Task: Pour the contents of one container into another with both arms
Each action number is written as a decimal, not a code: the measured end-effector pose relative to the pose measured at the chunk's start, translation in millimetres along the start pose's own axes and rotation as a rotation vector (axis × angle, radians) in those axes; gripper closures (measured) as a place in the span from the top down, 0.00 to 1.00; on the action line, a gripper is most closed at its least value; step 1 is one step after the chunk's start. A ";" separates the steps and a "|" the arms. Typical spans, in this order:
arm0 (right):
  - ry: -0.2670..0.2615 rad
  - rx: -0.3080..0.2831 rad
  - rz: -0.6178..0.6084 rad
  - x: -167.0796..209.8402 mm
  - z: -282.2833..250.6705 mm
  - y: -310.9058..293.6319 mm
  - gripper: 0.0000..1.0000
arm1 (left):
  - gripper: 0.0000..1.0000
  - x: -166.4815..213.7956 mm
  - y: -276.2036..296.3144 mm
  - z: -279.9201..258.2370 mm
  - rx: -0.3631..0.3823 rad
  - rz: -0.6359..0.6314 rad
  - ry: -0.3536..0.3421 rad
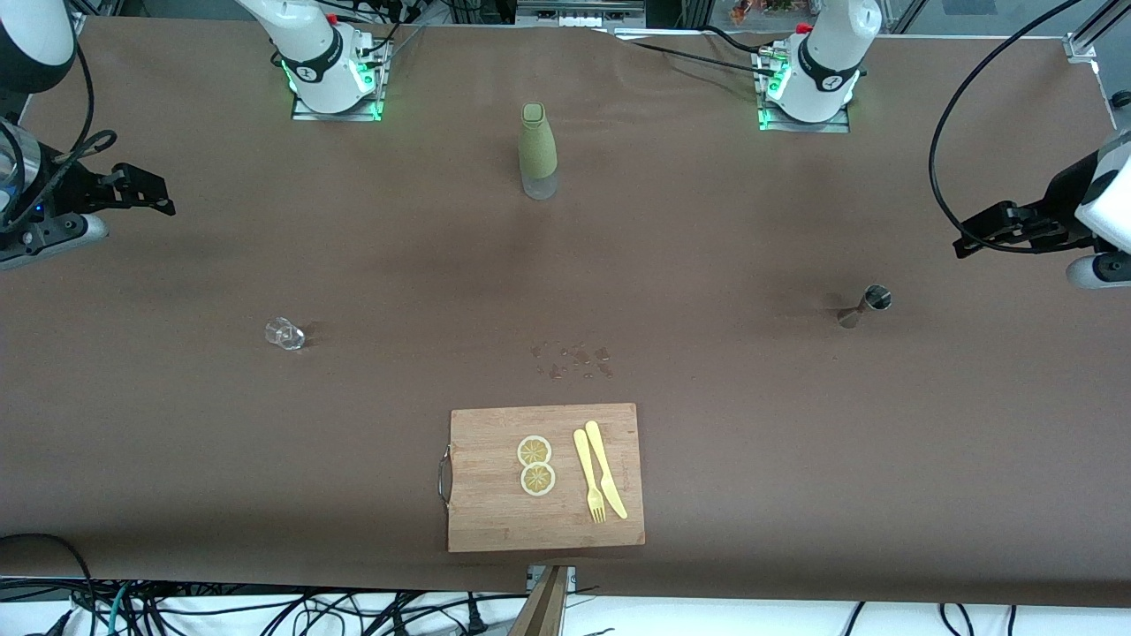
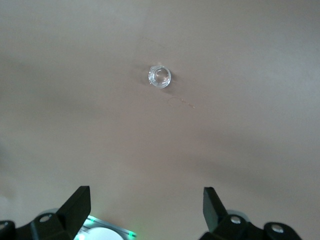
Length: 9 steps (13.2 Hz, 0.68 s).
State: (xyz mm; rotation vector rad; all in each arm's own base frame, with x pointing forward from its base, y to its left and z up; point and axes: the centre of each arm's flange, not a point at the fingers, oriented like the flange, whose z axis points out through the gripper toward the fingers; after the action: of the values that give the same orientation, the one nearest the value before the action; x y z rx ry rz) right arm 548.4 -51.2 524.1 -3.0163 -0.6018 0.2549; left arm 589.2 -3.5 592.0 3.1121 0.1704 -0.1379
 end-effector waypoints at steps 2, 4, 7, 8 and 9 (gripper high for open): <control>-0.015 0.012 -0.076 -3.0 9.5 16.2 1.00 | 1.00 4.0 -6.2 9.3 0.002 -0.012 -0.018; -0.025 0.027 -0.132 -5.2 18.1 28.7 1.00 | 1.00 6.9 -30.1 15.0 0.003 -0.036 -0.037; 0.013 0.123 -0.189 -7.5 34.4 48.1 1.00 | 1.00 7.7 -99.4 29.4 -0.003 0.080 -0.087; 0.030 0.158 -0.219 -9.8 41.8 58.4 1.00 | 1.00 7.3 -125.3 39.2 -0.010 0.142 -0.112; 0.042 0.184 -0.257 -12.6 49.7 69.2 1.00 | 1.00 5.5 -150.6 50.3 -0.024 0.207 -0.137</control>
State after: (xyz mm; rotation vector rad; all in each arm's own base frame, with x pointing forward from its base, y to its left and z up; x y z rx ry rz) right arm 554.4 -118.9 471.1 -2.7257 -0.8980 0.2193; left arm 573.7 145.4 538.9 3.0569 -0.1512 -0.3402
